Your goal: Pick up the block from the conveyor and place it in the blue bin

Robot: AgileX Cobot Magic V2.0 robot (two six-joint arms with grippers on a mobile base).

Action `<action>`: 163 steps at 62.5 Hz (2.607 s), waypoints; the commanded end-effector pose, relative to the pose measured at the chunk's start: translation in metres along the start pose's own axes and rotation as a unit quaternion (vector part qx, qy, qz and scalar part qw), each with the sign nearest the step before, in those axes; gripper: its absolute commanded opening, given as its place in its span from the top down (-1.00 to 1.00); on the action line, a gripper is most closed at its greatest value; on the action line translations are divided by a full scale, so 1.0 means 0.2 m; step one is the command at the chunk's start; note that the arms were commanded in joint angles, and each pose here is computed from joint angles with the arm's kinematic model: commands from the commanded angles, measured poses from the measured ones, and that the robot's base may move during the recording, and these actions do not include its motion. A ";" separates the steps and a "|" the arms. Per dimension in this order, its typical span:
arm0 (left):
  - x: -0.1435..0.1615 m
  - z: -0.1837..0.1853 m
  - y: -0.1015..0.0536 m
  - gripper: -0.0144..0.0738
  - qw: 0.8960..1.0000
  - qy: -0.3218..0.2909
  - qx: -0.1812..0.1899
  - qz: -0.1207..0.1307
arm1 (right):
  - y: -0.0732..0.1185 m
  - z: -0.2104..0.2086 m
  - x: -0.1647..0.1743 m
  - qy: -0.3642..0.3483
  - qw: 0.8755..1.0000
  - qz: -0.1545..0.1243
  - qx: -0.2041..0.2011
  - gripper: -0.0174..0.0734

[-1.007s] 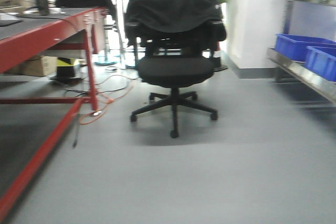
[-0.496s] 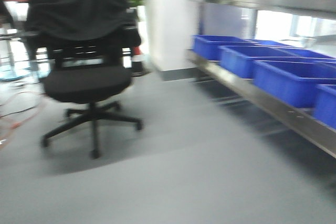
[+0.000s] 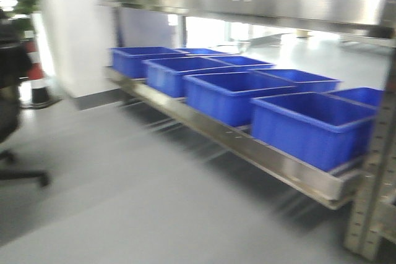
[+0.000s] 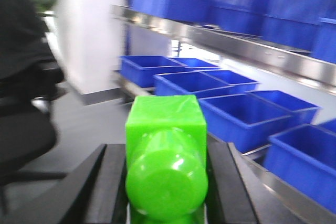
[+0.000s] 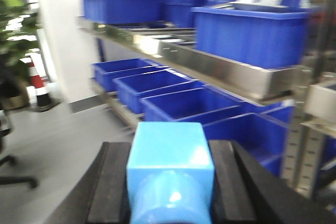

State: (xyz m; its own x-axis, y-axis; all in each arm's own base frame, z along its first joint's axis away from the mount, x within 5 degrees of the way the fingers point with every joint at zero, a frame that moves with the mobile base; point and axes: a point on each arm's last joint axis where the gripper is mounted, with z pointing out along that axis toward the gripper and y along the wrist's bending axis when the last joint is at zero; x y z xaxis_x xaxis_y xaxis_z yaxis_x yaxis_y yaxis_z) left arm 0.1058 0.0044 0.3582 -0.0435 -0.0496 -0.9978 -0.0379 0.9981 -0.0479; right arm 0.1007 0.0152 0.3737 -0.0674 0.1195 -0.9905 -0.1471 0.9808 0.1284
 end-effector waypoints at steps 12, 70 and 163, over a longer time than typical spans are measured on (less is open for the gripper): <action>-0.01 -0.01 0.00 0.93 1.000 -0.014 -0.002 0.000 | 0.00 0.00 -0.01 -0.013 1.000 -0.005 0.002 0.97; -0.01 -0.01 0.00 0.93 1.000 -0.014 -0.002 0.000 | 0.00 0.00 -0.01 -0.013 1.000 -0.005 0.002 0.97; -0.01 -0.01 0.00 0.93 1.000 -0.014 -0.002 0.000 | 0.00 0.00 -0.01 -0.013 1.000 -0.005 0.002 0.97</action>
State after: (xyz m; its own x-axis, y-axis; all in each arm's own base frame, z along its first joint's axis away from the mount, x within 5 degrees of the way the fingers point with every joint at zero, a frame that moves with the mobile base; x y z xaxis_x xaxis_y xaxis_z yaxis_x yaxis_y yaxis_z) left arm 0.1058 0.0044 0.3582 -0.0435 -0.0496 -0.9978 -0.0379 0.9981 -0.0479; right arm 0.1007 0.0152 0.3737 -0.0674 0.1195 -0.9905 -0.1471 0.9808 0.1284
